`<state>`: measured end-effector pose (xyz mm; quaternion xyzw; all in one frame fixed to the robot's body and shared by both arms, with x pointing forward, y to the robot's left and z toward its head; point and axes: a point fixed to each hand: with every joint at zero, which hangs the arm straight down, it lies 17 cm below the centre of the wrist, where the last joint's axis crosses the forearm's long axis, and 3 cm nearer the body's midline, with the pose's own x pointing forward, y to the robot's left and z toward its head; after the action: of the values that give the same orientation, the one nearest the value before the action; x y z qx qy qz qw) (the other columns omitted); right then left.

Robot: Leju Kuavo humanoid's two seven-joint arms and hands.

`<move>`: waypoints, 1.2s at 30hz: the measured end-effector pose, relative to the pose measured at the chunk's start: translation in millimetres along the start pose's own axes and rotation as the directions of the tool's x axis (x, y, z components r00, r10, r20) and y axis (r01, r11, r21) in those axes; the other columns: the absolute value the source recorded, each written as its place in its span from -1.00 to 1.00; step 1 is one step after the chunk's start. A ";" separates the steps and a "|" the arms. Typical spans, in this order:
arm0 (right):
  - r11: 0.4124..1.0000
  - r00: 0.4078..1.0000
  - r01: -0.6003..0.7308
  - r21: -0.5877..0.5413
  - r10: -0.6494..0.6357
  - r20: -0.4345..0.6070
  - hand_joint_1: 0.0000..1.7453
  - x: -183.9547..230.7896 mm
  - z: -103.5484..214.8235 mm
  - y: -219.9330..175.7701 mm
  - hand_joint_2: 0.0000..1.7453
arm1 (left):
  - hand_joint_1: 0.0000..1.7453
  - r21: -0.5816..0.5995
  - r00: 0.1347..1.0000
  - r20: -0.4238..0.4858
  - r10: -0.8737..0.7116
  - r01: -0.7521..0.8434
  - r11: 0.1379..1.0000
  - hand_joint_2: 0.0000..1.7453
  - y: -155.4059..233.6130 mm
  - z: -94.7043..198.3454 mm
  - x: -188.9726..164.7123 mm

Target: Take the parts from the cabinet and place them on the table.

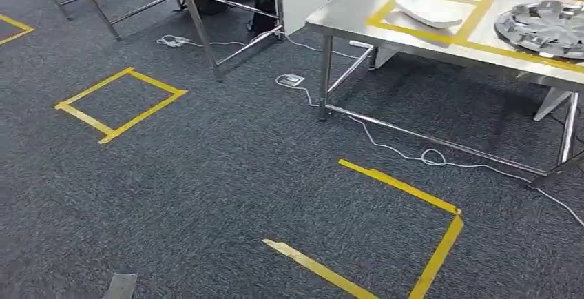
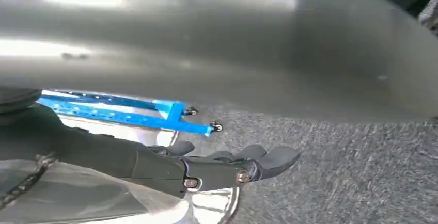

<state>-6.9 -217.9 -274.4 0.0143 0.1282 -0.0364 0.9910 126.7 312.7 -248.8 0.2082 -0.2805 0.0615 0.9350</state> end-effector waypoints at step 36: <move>0.999 0.999 -0.035 0.005 0.035 -0.002 -1.00 -5.9 -0.9 7.5 -1.00 | -1.00 -0.038 0.999 0.026 -0.032 0.033 0.999 -1.00 -5.3 5.6 -5.1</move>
<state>-12.3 -210.0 -273.7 0.0191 0.1291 -0.0192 0.9913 120.9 305.6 -249.3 0.1955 -0.2902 0.0382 0.9360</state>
